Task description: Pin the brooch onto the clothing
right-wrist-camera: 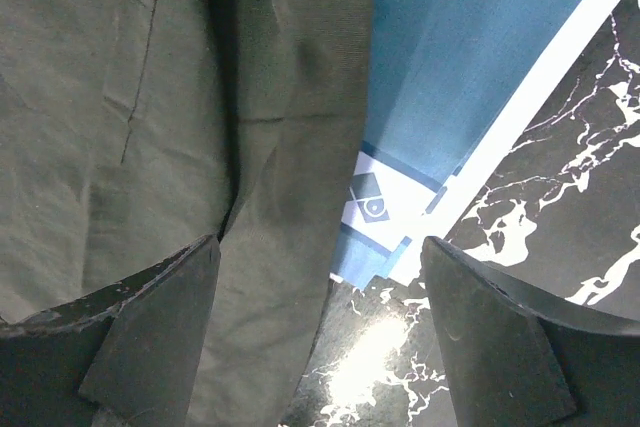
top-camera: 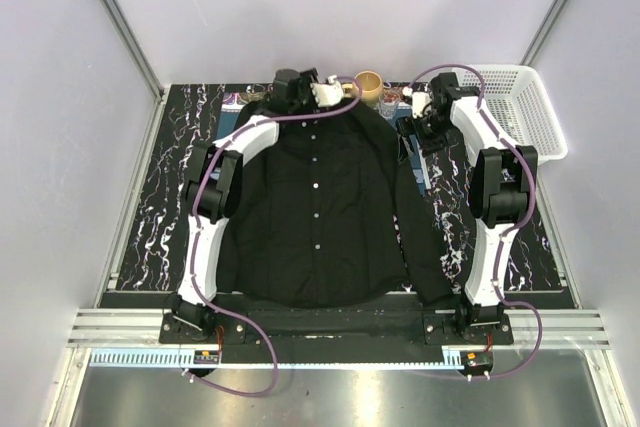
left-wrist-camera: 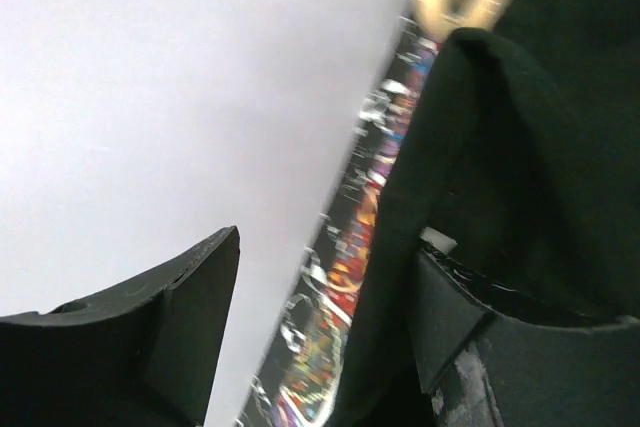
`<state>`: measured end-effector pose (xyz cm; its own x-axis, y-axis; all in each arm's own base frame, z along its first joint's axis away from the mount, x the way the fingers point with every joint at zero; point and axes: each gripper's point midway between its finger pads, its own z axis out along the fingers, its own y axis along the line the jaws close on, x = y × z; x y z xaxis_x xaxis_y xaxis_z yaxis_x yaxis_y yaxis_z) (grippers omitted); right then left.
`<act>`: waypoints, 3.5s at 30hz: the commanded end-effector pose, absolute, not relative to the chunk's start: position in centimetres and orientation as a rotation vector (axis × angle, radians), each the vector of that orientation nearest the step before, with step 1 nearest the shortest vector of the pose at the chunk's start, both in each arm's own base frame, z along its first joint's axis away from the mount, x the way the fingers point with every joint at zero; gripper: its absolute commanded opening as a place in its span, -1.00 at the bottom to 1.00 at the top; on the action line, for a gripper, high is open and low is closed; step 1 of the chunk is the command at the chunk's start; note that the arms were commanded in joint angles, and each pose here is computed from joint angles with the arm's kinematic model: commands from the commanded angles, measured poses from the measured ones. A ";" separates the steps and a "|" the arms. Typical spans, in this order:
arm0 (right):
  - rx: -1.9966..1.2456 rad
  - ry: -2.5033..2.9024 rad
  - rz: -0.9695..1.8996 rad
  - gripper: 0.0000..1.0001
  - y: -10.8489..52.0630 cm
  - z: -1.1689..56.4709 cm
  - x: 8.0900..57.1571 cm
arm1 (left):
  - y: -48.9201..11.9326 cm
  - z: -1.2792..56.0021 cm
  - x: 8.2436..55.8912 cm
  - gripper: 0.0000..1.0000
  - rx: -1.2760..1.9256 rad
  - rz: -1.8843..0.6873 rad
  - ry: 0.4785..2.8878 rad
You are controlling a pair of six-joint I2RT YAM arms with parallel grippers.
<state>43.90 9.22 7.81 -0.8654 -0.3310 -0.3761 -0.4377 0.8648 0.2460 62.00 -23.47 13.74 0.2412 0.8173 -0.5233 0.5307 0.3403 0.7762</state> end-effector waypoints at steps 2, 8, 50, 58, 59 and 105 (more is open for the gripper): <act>-0.582 2.636 0.504 0.74 10.0 11.8 43.5 | -23.4 15.7 66.8 0.39 1.217 0.268 1.413; -0.577 2.689 0.555 0.75 10.0 12.2 41.5 | -22.5 13.4 69.4 0.48 1.178 0.328 1.438; -1.093 2.901 0.273 0.56 5.0 6.1 21.6 | -15.2 27.5 31.5 0.61 1.049 -0.448 1.619; -1.079 2.930 0.131 0.45 6.2 1.9 23.5 | -14.9 26.4 31.0 0.61 1.032 -0.446 1.637; -1.072 2.938 0.114 0.41 6.1 1.6 23.6 | -14.8 26.3 31.0 0.62 1.029 -0.444 1.638; -1.051 2.907 0.118 0.50 -2.2 4.1 30.1 | -13.4 24.4 30.7 0.61 0.981 -0.428 1.683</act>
<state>30.78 -2.24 5.26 -0.7981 -0.5963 -0.0865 -0.6000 0.7997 0.0225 30.50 -13.08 23.43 -0.1190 0.4055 -0.9063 0.7762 0.6072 0.1697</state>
